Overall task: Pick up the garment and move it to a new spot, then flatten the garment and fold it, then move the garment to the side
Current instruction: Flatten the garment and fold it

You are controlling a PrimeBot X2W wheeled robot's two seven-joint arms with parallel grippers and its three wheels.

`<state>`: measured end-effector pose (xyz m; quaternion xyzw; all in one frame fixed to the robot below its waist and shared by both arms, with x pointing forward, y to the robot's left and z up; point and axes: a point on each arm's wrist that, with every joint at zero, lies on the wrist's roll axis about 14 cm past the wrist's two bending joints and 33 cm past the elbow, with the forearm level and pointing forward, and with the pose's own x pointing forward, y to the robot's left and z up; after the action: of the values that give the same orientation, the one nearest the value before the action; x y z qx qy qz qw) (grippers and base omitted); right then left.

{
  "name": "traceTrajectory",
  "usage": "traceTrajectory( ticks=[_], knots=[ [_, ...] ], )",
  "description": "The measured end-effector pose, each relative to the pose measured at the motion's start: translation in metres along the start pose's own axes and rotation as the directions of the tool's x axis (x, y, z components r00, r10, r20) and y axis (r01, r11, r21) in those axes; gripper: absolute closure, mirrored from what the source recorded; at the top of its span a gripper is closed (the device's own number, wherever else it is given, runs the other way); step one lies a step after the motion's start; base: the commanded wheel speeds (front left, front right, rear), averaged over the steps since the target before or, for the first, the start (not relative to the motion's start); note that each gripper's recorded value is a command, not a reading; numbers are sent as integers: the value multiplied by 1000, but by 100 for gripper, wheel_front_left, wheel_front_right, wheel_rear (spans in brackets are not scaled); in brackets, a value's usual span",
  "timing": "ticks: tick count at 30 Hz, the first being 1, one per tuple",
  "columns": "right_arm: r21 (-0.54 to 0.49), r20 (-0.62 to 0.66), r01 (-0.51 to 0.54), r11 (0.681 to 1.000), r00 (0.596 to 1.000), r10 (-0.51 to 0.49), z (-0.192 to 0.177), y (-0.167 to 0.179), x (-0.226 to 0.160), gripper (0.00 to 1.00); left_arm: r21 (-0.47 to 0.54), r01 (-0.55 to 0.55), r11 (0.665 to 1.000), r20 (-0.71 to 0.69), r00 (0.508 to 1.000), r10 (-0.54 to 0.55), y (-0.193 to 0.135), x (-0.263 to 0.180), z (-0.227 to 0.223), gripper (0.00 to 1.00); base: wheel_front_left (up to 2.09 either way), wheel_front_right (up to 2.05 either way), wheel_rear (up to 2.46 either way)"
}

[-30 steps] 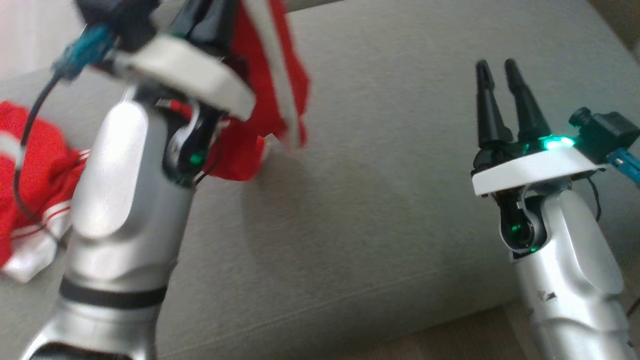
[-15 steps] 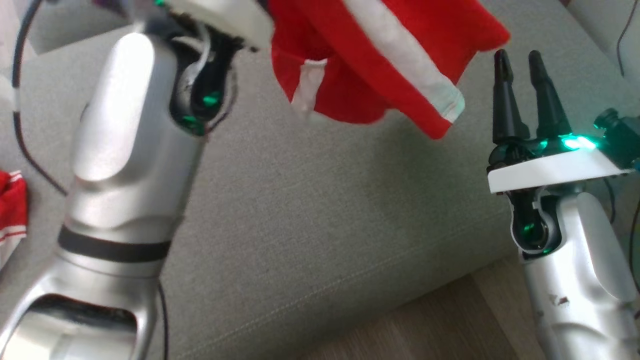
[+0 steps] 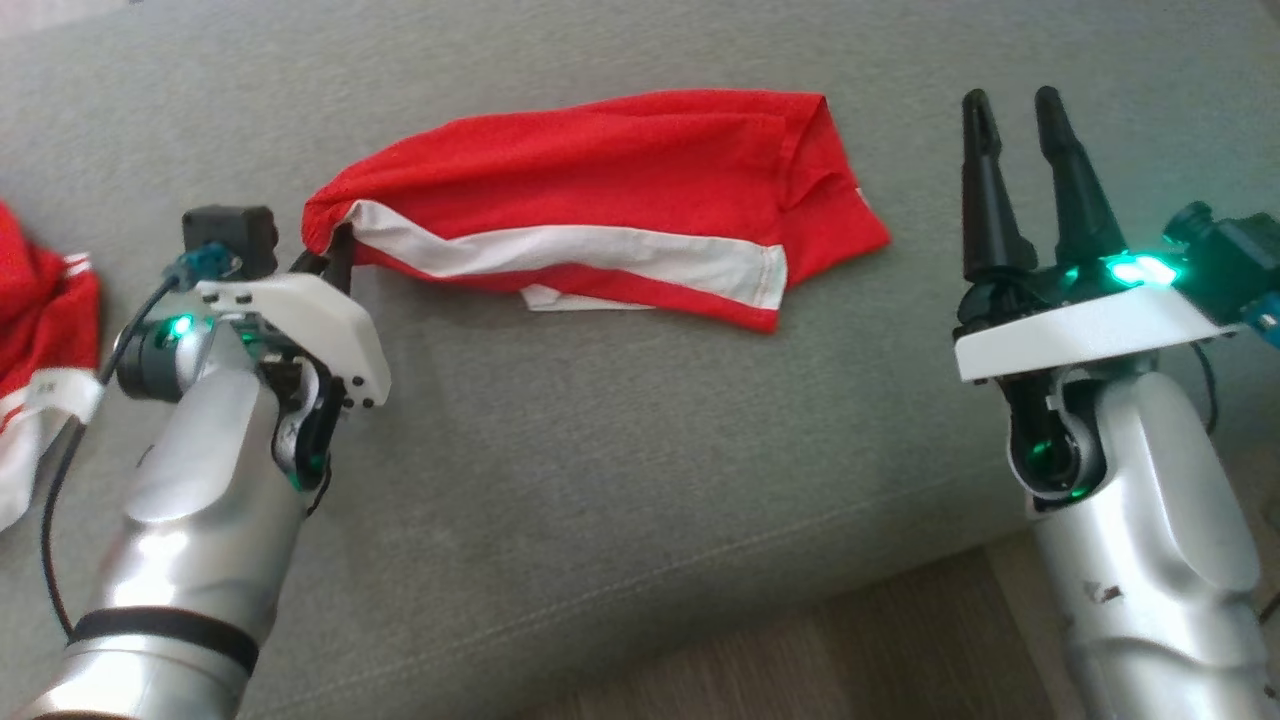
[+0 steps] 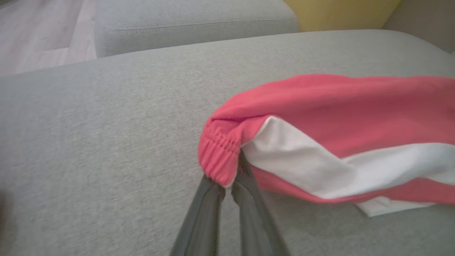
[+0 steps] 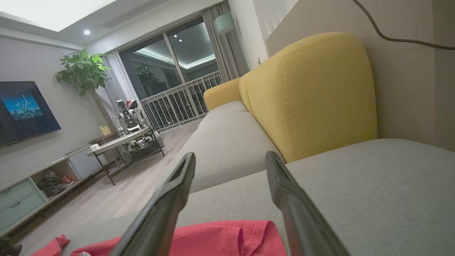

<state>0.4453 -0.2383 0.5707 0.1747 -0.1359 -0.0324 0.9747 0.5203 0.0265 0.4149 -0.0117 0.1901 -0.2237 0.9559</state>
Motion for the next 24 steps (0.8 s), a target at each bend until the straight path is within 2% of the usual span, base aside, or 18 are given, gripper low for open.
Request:
traceTrajectory(
  ticks=[6, 14, 19, 22, 24],
  knots=[
    [-4, -50, -55, 998, 997, 55, -21, 20, 5, 0, -38, -64, 997, 47, 997, 66, 19, -10, -3, 0, 0, 0, 0],
    [-21, -45, -118, 993, 992, 117, -19, 43, 0, 0, -70, -65, 995, 221, 972, 79, 24, -36, 41, 0, 0, 0, 0],
    [-8, -98, -87, 996, 991, 86, -35, 35, -28, 0, -157, -91, 983, 384, 912, 146, 34, -81, 71, 0, 0, 0, 0],
    [1, -155, -60, 998, 986, 59, -52, 28, -46, 0, -154, -154, 976, 411, 888, 205, 40, -116, 57, 0, 0, 0, 0],
    [13, -187, -49, 999, 981, 51, -62, 26, -52, 0, -157, -193, 969, 389, 889, 240, 39, -136, 35, 0, 0, 0, 0]
  ],
)
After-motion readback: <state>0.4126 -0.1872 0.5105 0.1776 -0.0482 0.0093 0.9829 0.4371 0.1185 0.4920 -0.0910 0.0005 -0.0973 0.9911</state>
